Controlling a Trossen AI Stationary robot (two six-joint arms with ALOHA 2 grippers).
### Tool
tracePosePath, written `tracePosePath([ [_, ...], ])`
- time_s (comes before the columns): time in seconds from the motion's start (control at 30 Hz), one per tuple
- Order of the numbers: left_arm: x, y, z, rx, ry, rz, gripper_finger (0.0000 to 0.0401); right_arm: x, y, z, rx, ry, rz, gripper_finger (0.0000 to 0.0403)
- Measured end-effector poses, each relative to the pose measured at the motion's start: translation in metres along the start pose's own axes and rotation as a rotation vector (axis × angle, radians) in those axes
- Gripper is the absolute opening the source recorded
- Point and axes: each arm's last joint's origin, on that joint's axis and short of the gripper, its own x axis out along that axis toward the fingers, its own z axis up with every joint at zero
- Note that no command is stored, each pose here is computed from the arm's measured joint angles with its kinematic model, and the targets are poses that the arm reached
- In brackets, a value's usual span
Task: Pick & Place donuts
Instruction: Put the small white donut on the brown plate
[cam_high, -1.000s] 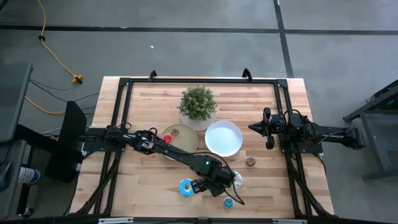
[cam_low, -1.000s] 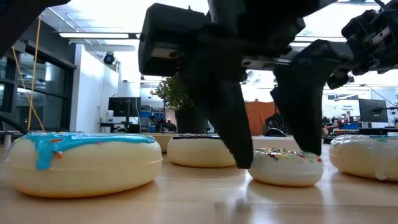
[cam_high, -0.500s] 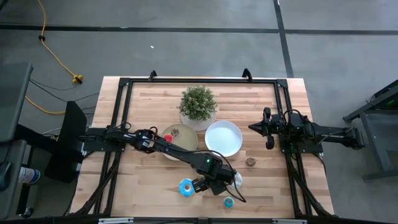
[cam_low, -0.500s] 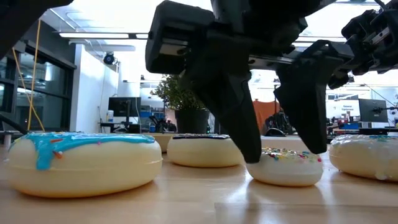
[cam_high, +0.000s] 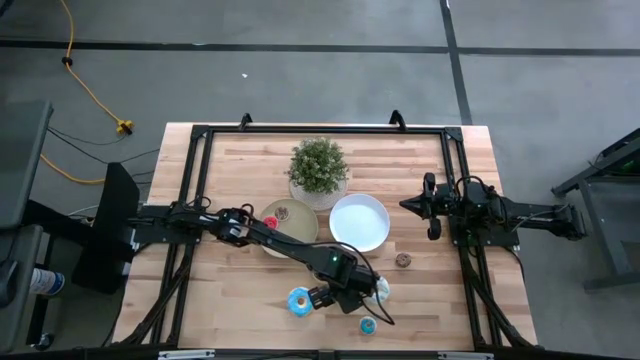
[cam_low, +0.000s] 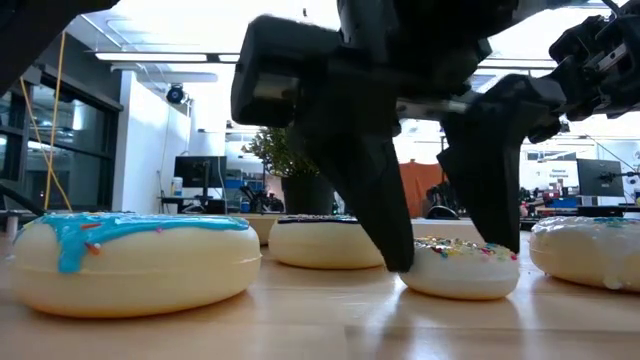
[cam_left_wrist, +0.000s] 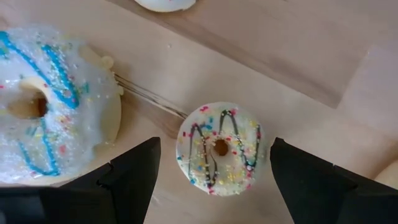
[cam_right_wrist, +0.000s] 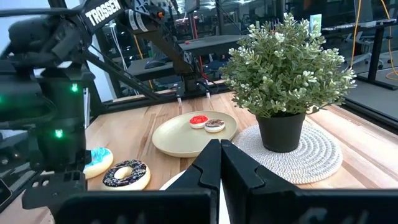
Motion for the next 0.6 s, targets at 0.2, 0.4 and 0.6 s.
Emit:
tracePosePath([
  [0.2,0.0073,-0.0014,-0.0036,-0.018,0.004,-0.001,0.0292,0.0000,0.0000,0.0000,0.000,0.000,0.001,0.0000],
  [0.4,0.0079,-0.0012,-0.0038,-0.018,0.005,0.005,0.0291,0.0000,0.0000,0.0000,0.000,0.000,0.000,0.0000],
  [0.6,0.0079,-0.0015,-0.0039,-0.035,0.009,0.004,0.0291,0.0000,0.0000,0.0000,0.000,0.000,0.000,0.0000],
])
